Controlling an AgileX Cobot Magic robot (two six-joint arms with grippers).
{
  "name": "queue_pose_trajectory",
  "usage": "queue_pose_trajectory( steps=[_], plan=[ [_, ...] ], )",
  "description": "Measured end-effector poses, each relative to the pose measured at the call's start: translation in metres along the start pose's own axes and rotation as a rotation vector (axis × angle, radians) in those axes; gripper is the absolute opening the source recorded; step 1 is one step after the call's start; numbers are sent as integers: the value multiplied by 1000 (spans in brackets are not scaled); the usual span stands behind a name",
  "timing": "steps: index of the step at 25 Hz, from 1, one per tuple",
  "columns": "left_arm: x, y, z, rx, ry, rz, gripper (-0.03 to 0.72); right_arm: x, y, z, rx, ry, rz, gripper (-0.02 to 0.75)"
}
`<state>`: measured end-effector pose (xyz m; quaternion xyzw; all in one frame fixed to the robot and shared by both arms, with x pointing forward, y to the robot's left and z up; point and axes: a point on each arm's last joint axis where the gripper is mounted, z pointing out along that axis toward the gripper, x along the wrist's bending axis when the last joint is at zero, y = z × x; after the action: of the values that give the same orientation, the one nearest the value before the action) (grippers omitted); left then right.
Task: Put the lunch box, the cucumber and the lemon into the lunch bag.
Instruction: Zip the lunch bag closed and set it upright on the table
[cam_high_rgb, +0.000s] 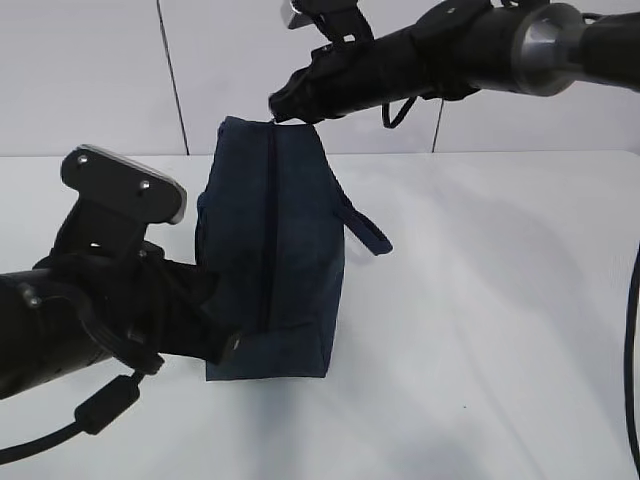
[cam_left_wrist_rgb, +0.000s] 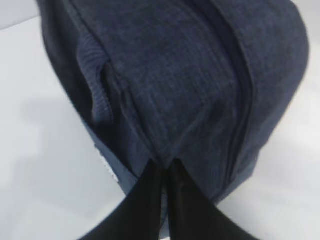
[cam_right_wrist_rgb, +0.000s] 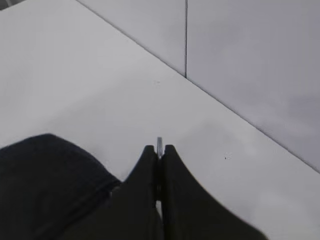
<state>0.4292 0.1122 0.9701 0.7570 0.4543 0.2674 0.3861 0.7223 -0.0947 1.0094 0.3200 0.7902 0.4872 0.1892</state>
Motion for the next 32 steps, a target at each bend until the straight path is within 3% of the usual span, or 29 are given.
queue_pose_trajectory(
  steps=[8, 13, 21, 25, 32],
  plan=[
    [17, 1, -1, -39, 193, -95, -7, 0, -9, -4, 112, 65, -111, 8],
    [30, 3, 0, -48, 266, -124, -7, 6, -10, -12, 190, 138, -144, 8],
    [85, 4, 6, -35, 447, -233, -7, 21, 4, -42, 275, 278, -177, 8],
    [103, 5, 7, -51, 490, -207, -7, 30, 0, -48, 340, 387, -158, 8],
    [105, 10, 7, -81, 478, -127, -7, 50, -2, -50, 387, 510, -150, 8]
  ],
)
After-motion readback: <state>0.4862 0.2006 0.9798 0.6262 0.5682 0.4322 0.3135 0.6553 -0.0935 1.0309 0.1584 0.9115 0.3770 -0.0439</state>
